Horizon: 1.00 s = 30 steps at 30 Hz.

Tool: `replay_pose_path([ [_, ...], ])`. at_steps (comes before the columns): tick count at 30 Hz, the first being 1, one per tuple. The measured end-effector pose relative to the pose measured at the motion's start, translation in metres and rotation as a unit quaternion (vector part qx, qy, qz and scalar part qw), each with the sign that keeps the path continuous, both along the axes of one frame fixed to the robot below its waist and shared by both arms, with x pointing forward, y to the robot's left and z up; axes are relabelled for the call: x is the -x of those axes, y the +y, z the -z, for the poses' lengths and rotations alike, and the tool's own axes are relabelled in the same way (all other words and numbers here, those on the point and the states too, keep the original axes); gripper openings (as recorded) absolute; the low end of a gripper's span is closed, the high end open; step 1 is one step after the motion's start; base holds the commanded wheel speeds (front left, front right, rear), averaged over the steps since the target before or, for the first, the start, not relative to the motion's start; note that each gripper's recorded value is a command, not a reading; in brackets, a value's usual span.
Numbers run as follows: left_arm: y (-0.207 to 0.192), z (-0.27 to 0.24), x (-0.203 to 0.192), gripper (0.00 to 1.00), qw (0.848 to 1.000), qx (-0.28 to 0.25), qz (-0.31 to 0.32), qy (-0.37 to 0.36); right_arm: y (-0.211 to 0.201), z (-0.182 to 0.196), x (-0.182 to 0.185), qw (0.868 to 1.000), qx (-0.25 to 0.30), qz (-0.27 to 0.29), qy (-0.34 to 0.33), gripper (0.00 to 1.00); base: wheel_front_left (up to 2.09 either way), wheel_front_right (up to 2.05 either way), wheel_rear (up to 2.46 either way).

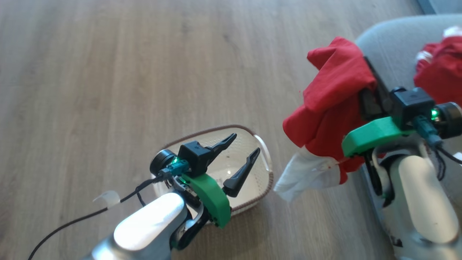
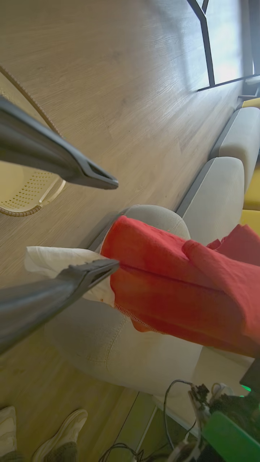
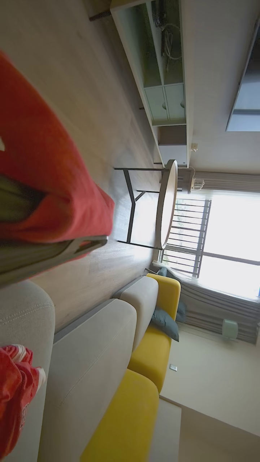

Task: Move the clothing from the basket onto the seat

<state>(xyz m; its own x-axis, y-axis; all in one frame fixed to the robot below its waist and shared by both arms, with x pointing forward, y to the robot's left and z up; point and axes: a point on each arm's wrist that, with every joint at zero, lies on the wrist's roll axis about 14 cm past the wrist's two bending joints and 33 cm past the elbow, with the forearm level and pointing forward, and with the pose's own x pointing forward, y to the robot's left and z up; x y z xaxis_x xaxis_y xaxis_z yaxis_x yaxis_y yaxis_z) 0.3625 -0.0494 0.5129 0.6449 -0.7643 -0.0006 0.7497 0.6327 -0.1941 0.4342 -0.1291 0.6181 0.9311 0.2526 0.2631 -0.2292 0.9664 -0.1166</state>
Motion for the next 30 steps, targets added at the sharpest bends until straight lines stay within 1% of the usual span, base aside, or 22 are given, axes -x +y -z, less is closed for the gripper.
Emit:
replay_pose_path([
  [2, -0.007, 0.002, 0.001, 1.0, 1.0, 0.005, 0.014, 0.005, -0.013, -0.002, 0.002, 1.0, 0.002, 0.018, -0.004, 0.0, 0.0, 0.0, 0.0],
  [11, -0.027, 0.018, -0.001, 1.0, 0.997, 0.015, 0.069, 0.023, -0.061, 0.015, 0.005, 0.995, 0.003, 0.096, 0.015, 0.0, 0.0, 0.0, 0.0],
  [16, -0.03, 0.038, -0.006, 1.0, 0.995, 0.011, 0.092, 0.044, -0.089, 0.034, 0.008, 0.989, 0.008, 0.141, 0.035, 0.0, 0.0, 0.0, 0.0],
  [25, -0.038, 0.065, -0.004, 1.0, 0.988, 0.004, 0.131, 0.077, -0.129, 0.047, 0.021, 0.98, -0.005, 0.197, 0.041, 0.0, 0.0, 0.0, 0.0],
  [30, -0.047, 0.074, -0.002, 1.0, 0.983, 0.009, 0.156, 0.093, -0.147, 0.054, 0.029, 0.974, -0.01, 0.223, 0.045, 0.0, 0.0, 0.0, 0.0],
])
